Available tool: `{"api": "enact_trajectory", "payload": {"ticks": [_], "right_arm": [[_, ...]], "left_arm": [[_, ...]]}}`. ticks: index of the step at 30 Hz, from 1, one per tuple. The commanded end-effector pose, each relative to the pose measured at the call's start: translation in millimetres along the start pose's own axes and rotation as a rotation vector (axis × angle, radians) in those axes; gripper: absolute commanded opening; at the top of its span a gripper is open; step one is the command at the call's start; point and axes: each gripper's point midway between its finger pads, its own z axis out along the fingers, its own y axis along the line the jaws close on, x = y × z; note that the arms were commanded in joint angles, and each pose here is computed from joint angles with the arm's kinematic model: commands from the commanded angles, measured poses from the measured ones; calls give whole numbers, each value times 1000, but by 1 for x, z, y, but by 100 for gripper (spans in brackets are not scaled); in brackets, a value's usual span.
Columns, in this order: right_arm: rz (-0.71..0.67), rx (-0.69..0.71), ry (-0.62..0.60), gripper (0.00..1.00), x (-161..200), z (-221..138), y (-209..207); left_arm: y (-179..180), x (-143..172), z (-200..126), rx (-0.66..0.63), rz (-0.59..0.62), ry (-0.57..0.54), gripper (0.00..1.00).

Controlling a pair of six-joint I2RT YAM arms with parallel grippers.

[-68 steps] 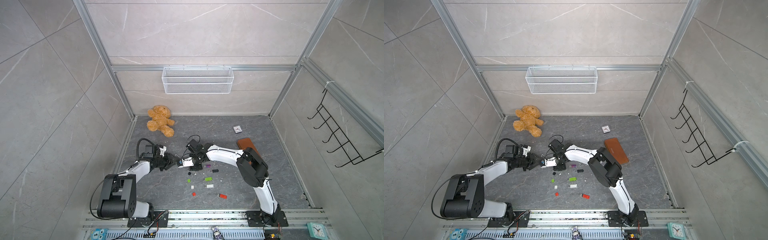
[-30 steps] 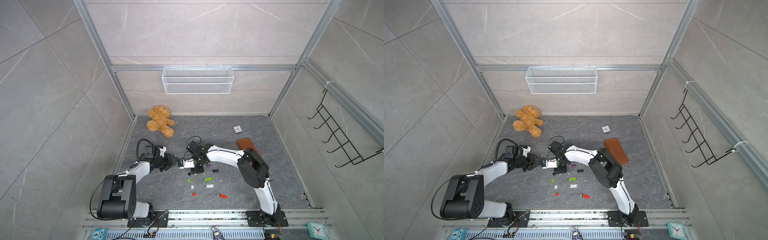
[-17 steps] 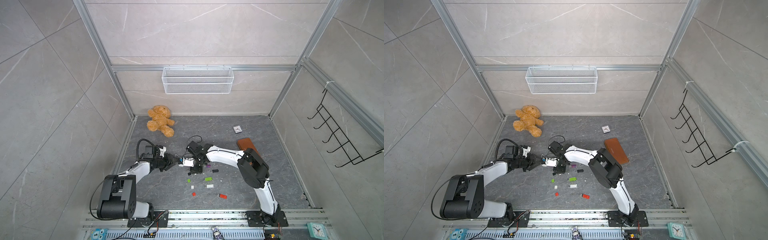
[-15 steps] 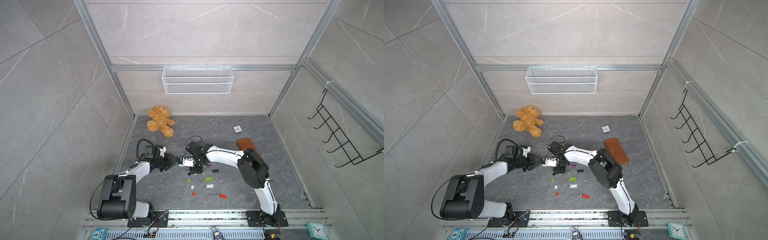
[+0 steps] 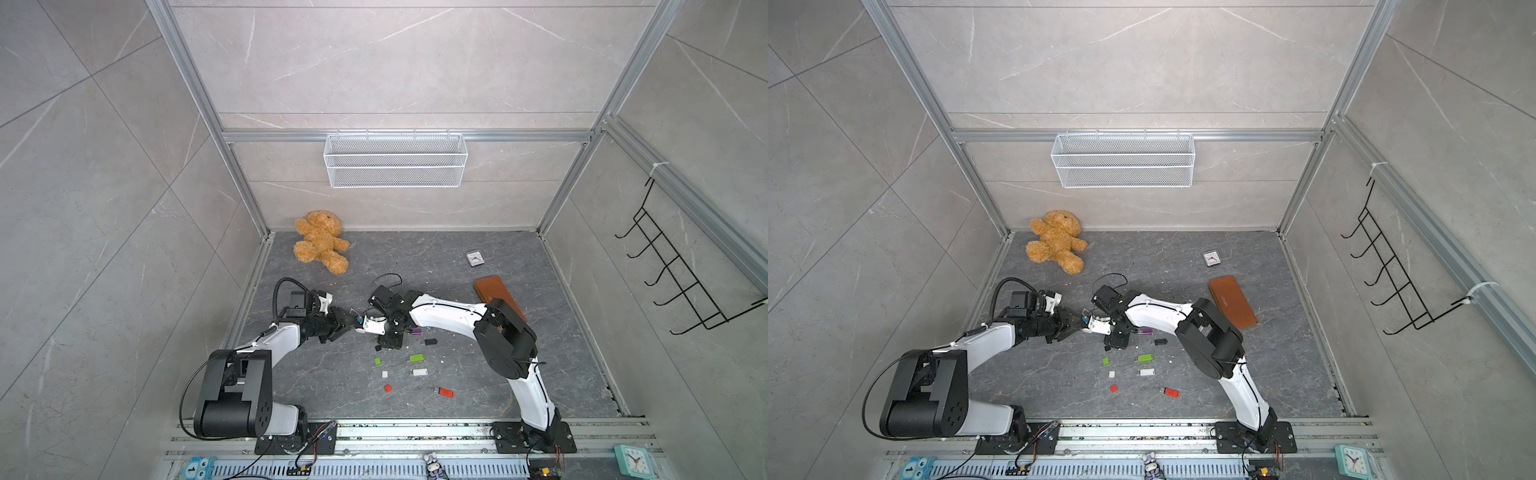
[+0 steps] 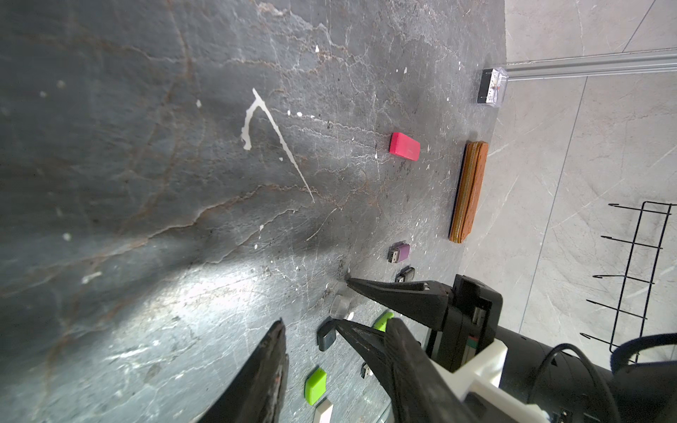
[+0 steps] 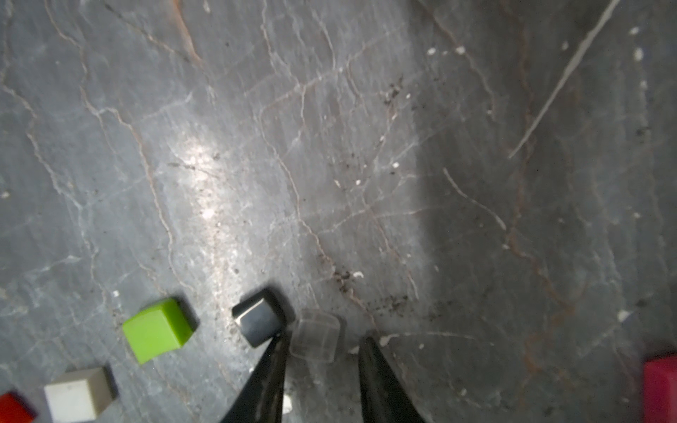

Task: Close the usb drive cover
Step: Pick up the cover from the center of the board.

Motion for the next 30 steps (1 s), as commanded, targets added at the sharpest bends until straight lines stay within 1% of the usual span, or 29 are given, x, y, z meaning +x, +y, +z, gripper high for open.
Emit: {"api": "enact_trajectory", "payload": {"ticks": [1,6,9,19,26,30], "right_arm": [[48,-5,82,34,19,22,2],[73,3,108,30,24,23,1],[77,-4,115,29,26,24,2],[54,-55,61,34,17,24,11],[53,-43,92,30,22,28,9],[52,-42,104,26,26,28,10]], "left_arm": [[-4,-3,-2,18,20,-15,47],[-3,-2,-2,17,22,-16,47],[-3,-2,-2,17,20,-16,47],[-3,-2,-3,18,19,-21,47],[-2,-1,-3,15,16,-20,47],[-2,-2,-2,17,16,-19,47]]}}
